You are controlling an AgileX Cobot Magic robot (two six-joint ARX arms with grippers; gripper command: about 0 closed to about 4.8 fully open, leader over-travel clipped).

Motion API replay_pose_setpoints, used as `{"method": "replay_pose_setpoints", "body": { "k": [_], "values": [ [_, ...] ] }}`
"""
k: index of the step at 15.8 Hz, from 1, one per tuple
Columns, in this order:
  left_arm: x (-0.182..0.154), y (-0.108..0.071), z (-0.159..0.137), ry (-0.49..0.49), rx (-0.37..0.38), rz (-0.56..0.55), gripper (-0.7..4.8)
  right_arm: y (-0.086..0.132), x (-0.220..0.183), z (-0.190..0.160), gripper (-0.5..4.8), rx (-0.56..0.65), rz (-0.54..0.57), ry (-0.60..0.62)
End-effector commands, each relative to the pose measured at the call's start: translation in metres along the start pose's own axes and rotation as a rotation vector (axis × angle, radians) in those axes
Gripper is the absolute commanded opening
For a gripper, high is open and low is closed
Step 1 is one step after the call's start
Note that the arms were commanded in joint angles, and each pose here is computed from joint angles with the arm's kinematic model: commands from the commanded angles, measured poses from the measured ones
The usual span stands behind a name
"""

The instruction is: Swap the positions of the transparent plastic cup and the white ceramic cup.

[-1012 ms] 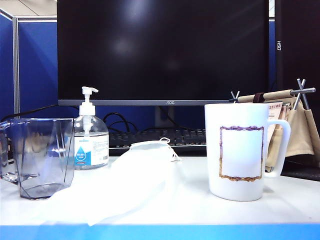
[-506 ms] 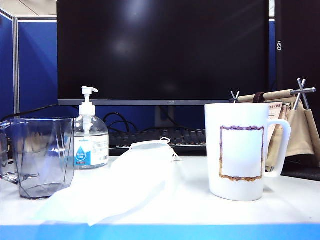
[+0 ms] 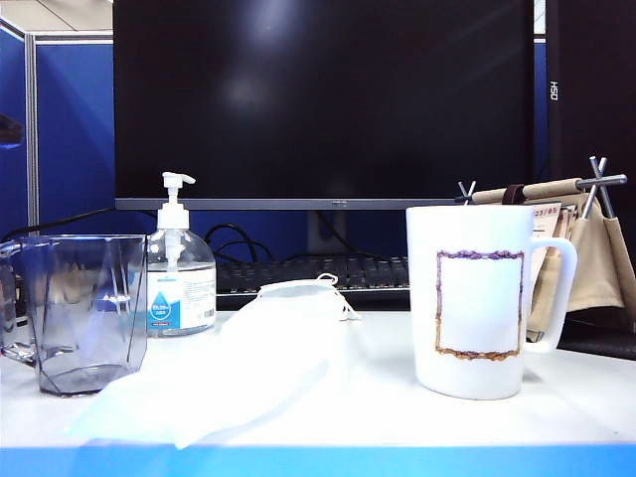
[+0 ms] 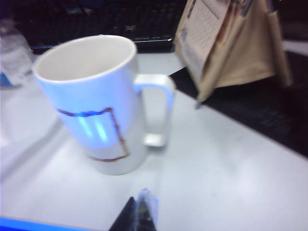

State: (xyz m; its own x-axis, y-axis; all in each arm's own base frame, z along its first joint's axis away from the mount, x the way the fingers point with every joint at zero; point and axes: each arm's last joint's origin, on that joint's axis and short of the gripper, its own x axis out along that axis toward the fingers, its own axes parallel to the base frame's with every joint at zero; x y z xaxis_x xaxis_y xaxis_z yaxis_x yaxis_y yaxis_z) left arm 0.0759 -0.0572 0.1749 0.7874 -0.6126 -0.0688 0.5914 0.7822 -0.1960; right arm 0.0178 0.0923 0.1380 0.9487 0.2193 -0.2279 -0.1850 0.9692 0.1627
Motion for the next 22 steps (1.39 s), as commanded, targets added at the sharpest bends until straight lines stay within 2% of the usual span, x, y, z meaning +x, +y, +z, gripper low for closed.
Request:
{"method": "replay_pose_setpoints", "body": {
  "k": [1,7,8,9,10,11,13,16,18,22],
  "values": [
    [0.0,0.0,0.002,-0.012,0.002,-0.002,0.21,0.003,0.0,0.002,-0.05,0.037,0.01,-0.002],
    [-0.001,0.0,0.0,-0.035,0.002,-0.007,0.21,0.003,0.0,0.002,-0.05,0.038,0.011,-0.003],
    [0.0,0.004,-0.003,-0.036,0.0,0.022,0.21,0.003,0.001,0.002,-0.05,0.041,-0.005,-0.003],
    [0.002,0.012,-0.01,-0.04,-0.004,0.058,0.21,0.0,0.007,0.003,-0.05,0.057,-0.063,0.008],
    [0.001,0.019,-0.014,0.001,-0.012,0.114,0.22,-0.003,0.013,0.005,-0.05,0.075,-0.126,0.006],
    [-0.001,0.028,-0.018,0.041,-0.032,0.203,0.22,-0.008,0.021,0.008,-0.05,0.101,-0.226,-0.015],
    [-0.005,0.04,-0.018,0.025,-0.048,0.35,0.22,-0.025,0.037,0.016,-0.05,0.187,-0.464,-0.072],
    [-0.006,0.042,-0.017,0.018,-0.047,0.395,0.22,-0.05,0.045,0.029,-0.05,0.33,-0.707,-0.173],
    [-0.006,0.042,-0.017,0.018,-0.047,0.394,0.22,-0.063,0.041,0.039,-0.05,0.463,-0.788,-0.273],
    [-0.006,0.042,-0.017,0.018,-0.047,0.392,0.22,-0.076,0.029,0.051,-0.05,0.648,-0.816,-0.427]
  ]
}}
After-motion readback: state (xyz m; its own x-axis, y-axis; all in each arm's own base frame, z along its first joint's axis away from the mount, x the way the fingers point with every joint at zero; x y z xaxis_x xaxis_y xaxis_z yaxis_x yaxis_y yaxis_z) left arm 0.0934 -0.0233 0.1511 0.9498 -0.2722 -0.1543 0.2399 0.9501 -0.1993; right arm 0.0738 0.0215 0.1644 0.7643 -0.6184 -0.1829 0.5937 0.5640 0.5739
